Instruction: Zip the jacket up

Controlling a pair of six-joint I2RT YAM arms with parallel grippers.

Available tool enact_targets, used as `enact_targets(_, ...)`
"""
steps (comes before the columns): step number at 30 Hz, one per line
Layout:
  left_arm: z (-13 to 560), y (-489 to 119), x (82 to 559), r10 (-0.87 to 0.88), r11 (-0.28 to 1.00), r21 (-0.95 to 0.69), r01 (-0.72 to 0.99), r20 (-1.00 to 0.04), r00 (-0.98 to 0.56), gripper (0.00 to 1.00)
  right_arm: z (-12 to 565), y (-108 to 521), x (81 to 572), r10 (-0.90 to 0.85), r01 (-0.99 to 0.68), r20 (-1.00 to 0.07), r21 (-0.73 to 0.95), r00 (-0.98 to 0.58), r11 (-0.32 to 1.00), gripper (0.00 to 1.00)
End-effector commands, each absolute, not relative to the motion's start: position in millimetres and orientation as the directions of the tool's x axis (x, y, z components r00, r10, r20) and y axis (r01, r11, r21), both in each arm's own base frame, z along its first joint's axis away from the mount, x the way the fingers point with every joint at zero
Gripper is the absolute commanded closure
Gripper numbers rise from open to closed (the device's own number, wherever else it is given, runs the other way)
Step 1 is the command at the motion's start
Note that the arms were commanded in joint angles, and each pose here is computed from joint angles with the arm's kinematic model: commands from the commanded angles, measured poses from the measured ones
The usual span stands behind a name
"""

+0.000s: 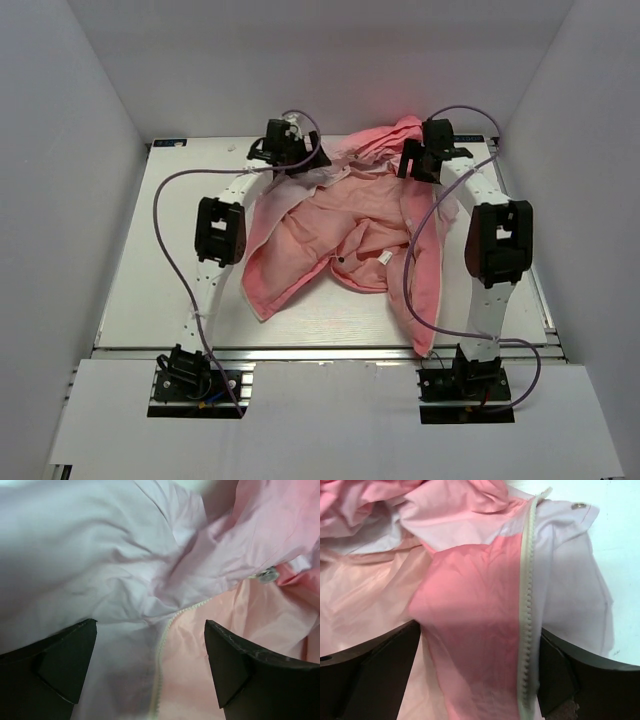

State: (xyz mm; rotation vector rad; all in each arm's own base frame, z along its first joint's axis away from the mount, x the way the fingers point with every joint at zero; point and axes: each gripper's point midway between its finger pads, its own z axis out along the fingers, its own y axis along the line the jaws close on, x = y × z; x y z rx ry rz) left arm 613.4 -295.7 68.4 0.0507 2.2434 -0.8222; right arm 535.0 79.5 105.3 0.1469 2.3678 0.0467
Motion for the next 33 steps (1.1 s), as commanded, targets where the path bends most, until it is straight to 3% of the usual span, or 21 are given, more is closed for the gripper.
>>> enact_targets(1, 161.0, -287.8, 613.6, -0.203, 0.731, -0.551, 0.403, -0.738, -0.643, 0.02, 181.7, 81.5, 527.8, 0.118, 0.042, -0.776, 0.117, -0.620, 0.992, 0.11)
enact_targets(8, 252.8, -251.7, 525.6, -0.107, 0.773, -0.461, 0.436, -0.771, -0.627, 0.02, 219.7, 116.2, 408.7, 0.107, -0.133, -0.805, 0.225, -0.584, 0.965, 0.11)
enact_targets(11, 255.6, -223.6, 488.0, -0.186, 0.831, -0.477, 0.287, -0.723, -0.666, 0.02, 217.8, 129.9, 372.3, 0.045, -0.166, -0.824, 0.166, -0.565, 0.972, 0.11)
enact_targets(12, 216.5, -211.4, 461.6, -0.193, 0.853, -0.479, 0.205, -0.656, -0.730, 0.02, 228.0, 144.8, 352.5, 0.039, -0.209, -0.839, 0.180, -0.543, 0.961, 0.11)
enact_targets(13, 249.1, -196.4, 442.6, -0.253, 0.858, -0.480, 0.180, -0.702, -0.666, 0.02, 209.1, 148.3, 337.1, 0.028, -0.218, -0.817, 0.187, -0.575, 0.958, 0.11)
enact_targets(14, 245.4, -187.7, 427.5, -0.324, 0.852, -0.513, 0.104, -0.673, -0.665, 0.02, 203.5, 154.8, 326.2, 0.032, -0.237, -0.807, 0.211, -0.590, 0.948, 0.11)
enact_targets(15, 203.8, -172.7, 399.5, -0.356, 0.864, -0.503, -0.002, -0.610, -0.708, 0.02, 203.4, 162.4, 312.9, 0.063, -0.241, -0.798, 0.256, -0.599, 0.936, 0.11)
enact_targets(17, 210.7, -146.5, 362.3, -0.528, 0.811, -0.557, -0.177, -0.569, -0.630, 0.02, 173.8, 162.7, 290.7, 0.065, -0.221, -0.747, 0.277, -0.662, 0.935, 0.11)
enact_targets(18, 164.4, -131.7, 331.5, -0.561, 0.805, -0.521, -0.285, -0.510, -0.652, 0.02, 170.7, 162.9, 281.8, 0.095, -0.200, -0.734, 0.304, -0.672, 0.931, 0.11)
enact_targets(19, 171.6, -127.7, 311.0, -0.605, 0.769, -0.568, -0.293, -0.497, -0.622, 0.02, 153.5, 157.4, 273.1, 0.100, -0.172, -0.708, 0.303, -0.699, 0.937, 0.11)
enact_targets(22, 109.9, -103.8, 247.9, -0.661, 0.738, -0.494, -0.459, -0.394, -0.639, 0.02, 143.2, 153.9, 260.6, 0.093, -0.171, -0.690, 0.304, -0.718, 0.937, 0.11)
enact_targets(27, 76.0, -93.5, 199.9, -0.696, 0.702, -0.512, -0.494, -0.348, -0.629, 0.02, 142.9, 164.1, 249.4, -0.018, -0.298, -0.724, 0.262, -0.690, 0.918, 0.11)
enact_targets(33, 29.4, -93.2, 190.2, -0.689, 0.711, -0.454, -0.537, -0.297, -0.661, 0.02, 151.0, 143.5, 253.0, 0.020, -0.209, -0.758, 0.206, -0.652, 0.956, 0.11)
